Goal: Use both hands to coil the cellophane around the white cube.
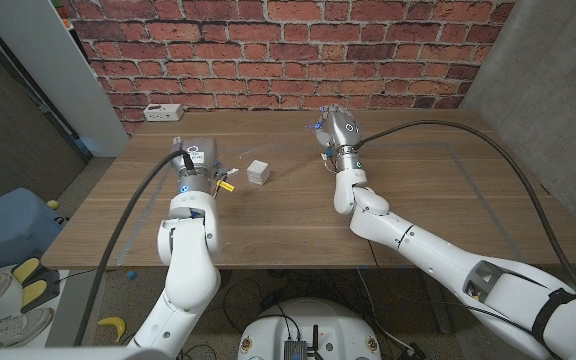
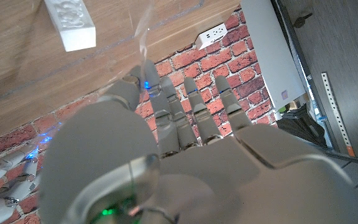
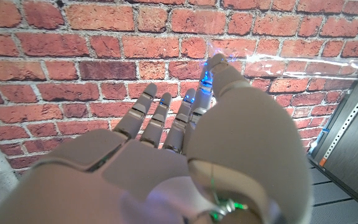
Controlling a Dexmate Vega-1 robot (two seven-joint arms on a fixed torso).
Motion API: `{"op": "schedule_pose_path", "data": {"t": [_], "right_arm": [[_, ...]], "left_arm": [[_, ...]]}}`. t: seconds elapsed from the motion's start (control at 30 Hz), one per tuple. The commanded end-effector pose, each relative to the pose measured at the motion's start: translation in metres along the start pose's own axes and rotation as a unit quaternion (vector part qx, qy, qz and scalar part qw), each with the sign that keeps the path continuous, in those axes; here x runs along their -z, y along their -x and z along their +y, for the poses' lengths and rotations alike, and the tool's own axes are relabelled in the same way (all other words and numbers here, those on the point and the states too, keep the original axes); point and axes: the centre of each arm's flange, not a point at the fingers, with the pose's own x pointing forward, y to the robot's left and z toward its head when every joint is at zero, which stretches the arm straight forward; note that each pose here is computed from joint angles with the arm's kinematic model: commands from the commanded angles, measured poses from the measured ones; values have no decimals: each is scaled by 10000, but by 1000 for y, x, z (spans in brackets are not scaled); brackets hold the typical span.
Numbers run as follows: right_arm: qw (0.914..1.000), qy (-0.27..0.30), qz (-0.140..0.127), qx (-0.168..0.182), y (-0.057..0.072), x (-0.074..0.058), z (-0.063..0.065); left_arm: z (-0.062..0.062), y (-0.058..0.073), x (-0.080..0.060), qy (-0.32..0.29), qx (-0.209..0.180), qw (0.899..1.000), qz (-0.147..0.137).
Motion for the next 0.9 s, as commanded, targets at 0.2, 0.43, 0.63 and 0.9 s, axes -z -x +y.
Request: {"op": "schedule_pose_path", "data": {"t": [0.2, 0.43, 0.63, 0.9], "right_arm": [[9994, -198, -258, -107, -35, -18, 18], [9991, -266, -278, -187, -49, -24, 28], [9989, -256, -310, -238, -59, -28, 36], [9987, -228, -345, -287, -71, -33, 42]], "left_arm": [[-13, -38, 14, -265, 16, 9991, 337], [-18, -56, 16, -336, 52, 9986, 411], [-19, -69, 16, -480, -14, 9978, 455], [-21, -86, 18, -653, -2, 9960, 608]]}}
